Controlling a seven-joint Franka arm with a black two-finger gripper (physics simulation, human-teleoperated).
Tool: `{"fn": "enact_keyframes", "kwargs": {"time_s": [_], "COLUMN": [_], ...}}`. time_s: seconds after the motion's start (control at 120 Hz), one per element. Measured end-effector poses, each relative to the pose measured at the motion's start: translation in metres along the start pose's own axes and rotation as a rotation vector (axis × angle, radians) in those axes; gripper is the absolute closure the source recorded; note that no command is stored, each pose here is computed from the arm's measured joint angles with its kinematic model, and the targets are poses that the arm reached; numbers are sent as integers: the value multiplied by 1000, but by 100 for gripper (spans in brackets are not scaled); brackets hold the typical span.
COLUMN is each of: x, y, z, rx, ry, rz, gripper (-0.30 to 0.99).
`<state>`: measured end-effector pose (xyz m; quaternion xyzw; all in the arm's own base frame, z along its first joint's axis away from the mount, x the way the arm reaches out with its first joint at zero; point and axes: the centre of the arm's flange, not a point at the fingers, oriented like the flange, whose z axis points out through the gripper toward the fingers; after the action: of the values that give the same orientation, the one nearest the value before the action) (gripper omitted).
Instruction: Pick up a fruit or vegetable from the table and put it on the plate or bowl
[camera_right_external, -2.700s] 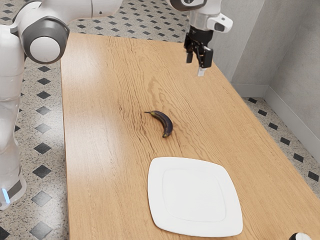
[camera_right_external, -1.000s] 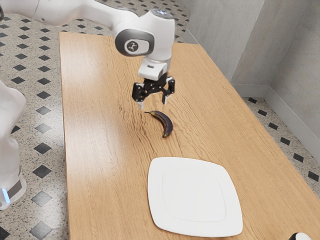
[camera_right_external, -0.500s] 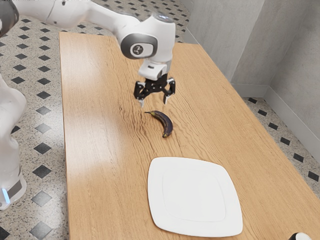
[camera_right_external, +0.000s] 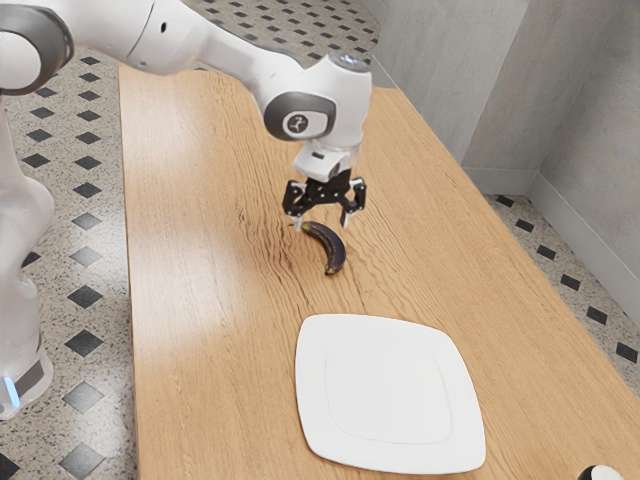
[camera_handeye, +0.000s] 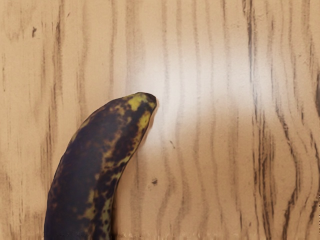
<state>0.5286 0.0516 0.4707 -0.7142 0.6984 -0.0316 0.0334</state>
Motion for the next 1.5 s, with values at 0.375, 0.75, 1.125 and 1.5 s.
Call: {"fn": "enact_keyframes", "kwargs": {"time_s": [0.375,0.75,1.125,1.5], "x": [0,7,-14,-9], "y": [-18,-29,-29,-32], "z": [30,51,56,66], "rx": [-21,-43,-47,-48], "ry": [8,4,27,35], "rz": [1,17,-32,-31], "gripper": [1,1,2,35]}}
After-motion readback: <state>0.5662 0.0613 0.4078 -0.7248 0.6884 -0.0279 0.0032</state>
